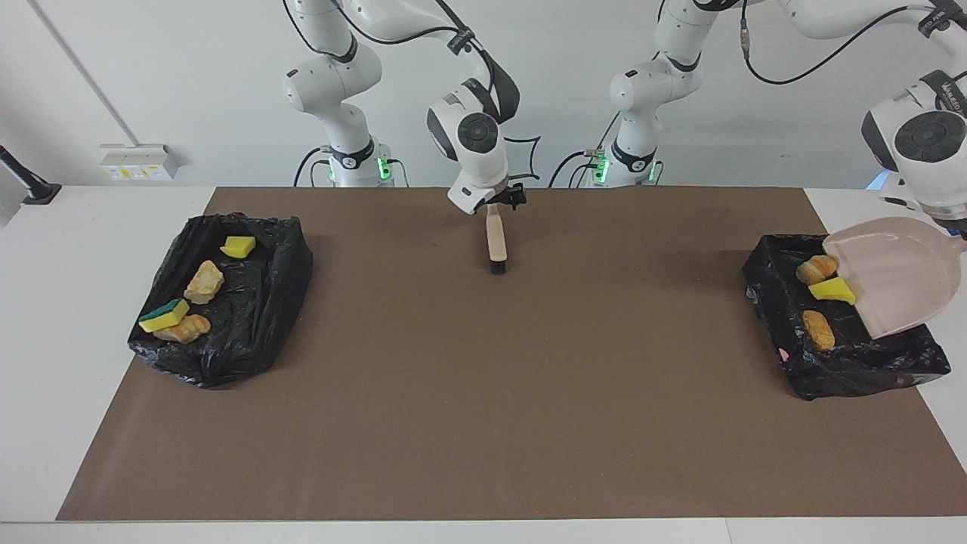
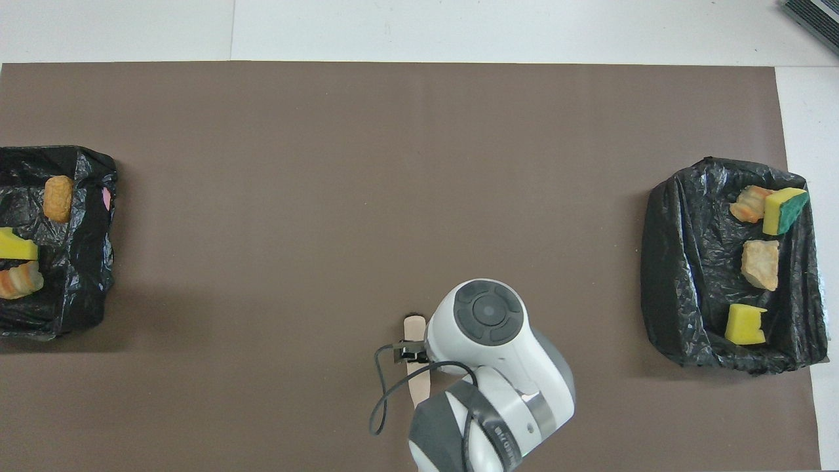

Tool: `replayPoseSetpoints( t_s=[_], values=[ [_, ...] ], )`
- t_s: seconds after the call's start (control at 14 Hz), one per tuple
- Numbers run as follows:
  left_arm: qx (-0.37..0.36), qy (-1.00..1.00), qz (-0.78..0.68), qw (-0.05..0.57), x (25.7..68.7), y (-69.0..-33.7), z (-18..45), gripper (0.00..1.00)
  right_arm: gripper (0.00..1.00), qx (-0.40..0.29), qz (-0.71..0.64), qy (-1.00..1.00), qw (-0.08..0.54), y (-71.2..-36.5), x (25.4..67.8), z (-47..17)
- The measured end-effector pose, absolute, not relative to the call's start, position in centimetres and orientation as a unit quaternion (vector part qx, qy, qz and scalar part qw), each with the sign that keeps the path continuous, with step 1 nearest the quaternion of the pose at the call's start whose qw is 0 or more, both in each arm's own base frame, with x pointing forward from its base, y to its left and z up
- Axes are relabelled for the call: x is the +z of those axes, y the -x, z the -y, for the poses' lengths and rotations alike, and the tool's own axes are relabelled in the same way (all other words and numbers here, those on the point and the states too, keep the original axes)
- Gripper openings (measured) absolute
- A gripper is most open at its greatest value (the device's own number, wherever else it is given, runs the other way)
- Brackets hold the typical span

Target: Sweep and dump trash in bin

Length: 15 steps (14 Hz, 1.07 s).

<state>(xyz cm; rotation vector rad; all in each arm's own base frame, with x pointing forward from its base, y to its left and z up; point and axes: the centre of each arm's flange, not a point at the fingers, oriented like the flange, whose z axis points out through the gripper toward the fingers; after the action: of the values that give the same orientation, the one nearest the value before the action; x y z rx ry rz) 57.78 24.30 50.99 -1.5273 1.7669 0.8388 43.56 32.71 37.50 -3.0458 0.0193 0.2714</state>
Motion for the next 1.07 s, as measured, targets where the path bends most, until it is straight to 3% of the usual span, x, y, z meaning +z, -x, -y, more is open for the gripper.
replayPoseSetpoints(
  t_s=[0.36, 0.64, 0.86, 1.07],
  values=[
    [0.323, 0.578, -0.653, 0.368, 55.7, -57.7, -24.8, 0.32, 1.00, -0.018, -0.025, 1.000, 0.006, -50.7, 44.8, -25.4],
    [0.204, 0.657, -0.641, 0.340, 58.8, -58.2, -22.8, 0.32, 1.00, -0.034, -0.050, 0.998, -0.016, -53.4, 51.7, -21.1],
    [0.139, 0.688, -0.648, 0.295, 57.7, -59.4, -19.7, 0.32, 1.00, -0.030, -0.043, 0.998, -0.022, -54.4, 56.2, -17.5],
    [0.101, 0.740, -0.620, 0.240, 54.7, -61.0, -12.8, 0.32, 1.00, -0.024, -0.052, 0.998, -0.028, -54.9, 60.1, -10.8]
  ],
)
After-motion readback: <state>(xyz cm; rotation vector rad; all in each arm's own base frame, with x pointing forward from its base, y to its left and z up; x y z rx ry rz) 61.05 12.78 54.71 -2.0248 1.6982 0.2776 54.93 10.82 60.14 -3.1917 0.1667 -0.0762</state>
